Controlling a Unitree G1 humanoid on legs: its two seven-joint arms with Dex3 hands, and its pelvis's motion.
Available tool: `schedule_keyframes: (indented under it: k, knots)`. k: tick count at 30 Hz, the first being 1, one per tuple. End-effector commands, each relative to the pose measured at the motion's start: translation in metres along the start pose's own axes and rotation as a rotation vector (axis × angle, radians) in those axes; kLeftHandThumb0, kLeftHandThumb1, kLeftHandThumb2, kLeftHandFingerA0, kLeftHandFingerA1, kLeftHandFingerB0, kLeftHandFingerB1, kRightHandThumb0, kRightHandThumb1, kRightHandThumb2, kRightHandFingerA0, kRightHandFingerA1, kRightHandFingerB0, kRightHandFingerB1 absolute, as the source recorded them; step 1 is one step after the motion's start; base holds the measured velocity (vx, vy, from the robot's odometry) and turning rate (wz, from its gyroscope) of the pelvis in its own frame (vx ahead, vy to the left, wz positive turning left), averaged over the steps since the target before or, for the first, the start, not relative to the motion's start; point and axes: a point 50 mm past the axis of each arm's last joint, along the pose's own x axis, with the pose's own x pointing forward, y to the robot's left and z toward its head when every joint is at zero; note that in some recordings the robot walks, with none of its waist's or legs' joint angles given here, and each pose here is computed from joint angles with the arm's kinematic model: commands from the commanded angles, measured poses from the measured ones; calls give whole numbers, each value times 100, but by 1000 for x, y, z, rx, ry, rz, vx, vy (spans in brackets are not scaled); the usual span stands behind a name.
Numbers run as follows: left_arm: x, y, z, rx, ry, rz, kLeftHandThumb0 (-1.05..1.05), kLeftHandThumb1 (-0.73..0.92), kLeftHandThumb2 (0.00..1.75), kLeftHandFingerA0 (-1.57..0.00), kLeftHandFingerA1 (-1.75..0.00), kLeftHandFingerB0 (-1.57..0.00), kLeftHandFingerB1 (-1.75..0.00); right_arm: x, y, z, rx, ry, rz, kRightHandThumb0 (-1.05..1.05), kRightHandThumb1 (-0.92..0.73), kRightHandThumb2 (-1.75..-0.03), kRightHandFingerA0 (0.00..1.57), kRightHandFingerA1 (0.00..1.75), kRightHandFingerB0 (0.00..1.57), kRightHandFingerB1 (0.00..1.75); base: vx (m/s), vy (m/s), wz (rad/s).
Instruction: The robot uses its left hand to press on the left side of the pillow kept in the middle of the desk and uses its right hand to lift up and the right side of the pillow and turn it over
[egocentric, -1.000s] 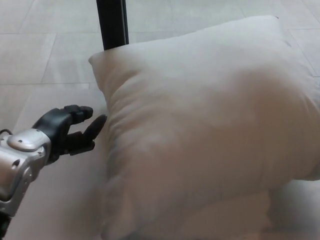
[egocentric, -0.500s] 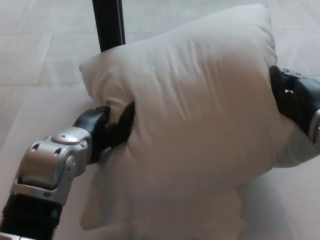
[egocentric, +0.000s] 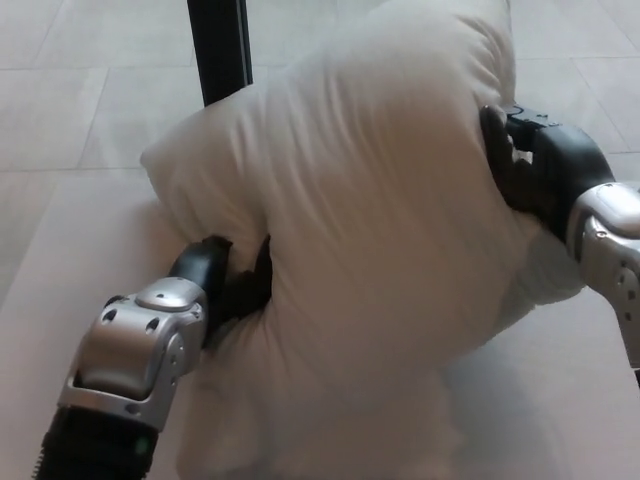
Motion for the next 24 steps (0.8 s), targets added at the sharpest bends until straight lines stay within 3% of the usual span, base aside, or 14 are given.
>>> schedule_keyframes:
  k: [1,2,3,9,10,11,12,13,14,15,16,19,20,24]
  knots:
    - [4,-36,0,49,-2,-116,-86,65,91,-30,-65,0,0,1,55,14,-62,-66,239,-96,-60,-104,38,58,23,44,0,0,0]
    - [5,-40,1,61,-5,-122,-86,65,91,-30,-65,0,0,1,63,12,-66,-70,263,-96,-60,-104,38,58,23,44,0,0,0]
    - [4,-43,1,52,-7,-129,-63,74,64,-35,-63,0,-5,1,68,10,-71,-56,281,-95,-79,-65,40,50,29,32,0,0,0]
    - [6,-59,-18,24,3,-199,-67,79,64,-59,-118,-48,-47,-3,96,-8,-134,-20,363,-88,-69,-61,60,73,31,38,0,0,0]
    - [7,-63,-20,66,-10,-224,-77,82,65,-59,-123,-39,-54,-4,97,-11,-165,-18,368,-90,-57,-102,90,135,21,47,0,0,0]
    - [8,-69,-23,151,-36,-246,-79,64,108,-77,-118,-32,-74,-4,101,-18,-223,-14,386,-89,-57,-103,124,155,26,51,0,0,0]
    - [8,-72,-23,184,-50,-228,-79,64,108,-77,-118,-32,-74,-3,102,-20,-240,-16,394,-89,-57,-103,124,155,26,51,0,0,0]
    - [8,-77,-25,165,-69,-200,-97,60,97,-36,-70,0,0,-3,105,-24,-263,-7,402,-91,-68,-69,78,174,30,40,0,0,0]
    - [8,-81,-26,149,-76,-198,-92,57,94,-17,-59,0,0,-3,108,-27,-277,2,407,-93,-59,-105,122,156,26,51,0,0,0]
    - [8,-83,-26,139,-74,-214,-92,57,94,-17,-59,0,0,-3,109,-29,-284,8,410,-93,-59,-105,122,156,26,51,0,0,0]
    - [8,-85,-27,117,-68,-222,-97,59,95,-13,-53,0,0,-3,111,-30,-301,16,410,-99,-68,-78,85,175,28,40,0,0,0]
    - [5,-90,-25,91,-71,-233,-96,58,94,-10,-45,0,0,-2,113,-32,-306,19,424,-104,-65,-79,86,174,29,40,0,0,0]
    - [5,-94,-23,93,-71,-248,-89,54,94,0,-10,0,-4,-3,117,-36,-314,32,441,-97,-62,-73,83,175,28,38,0,0,0]
    - [3,-102,-24,155,-83,-252,-89,55,96,0,-30,0,-7,-3,123,-45,-370,63,478,-92,-62,-69,81,174,30,41,0,0,0]
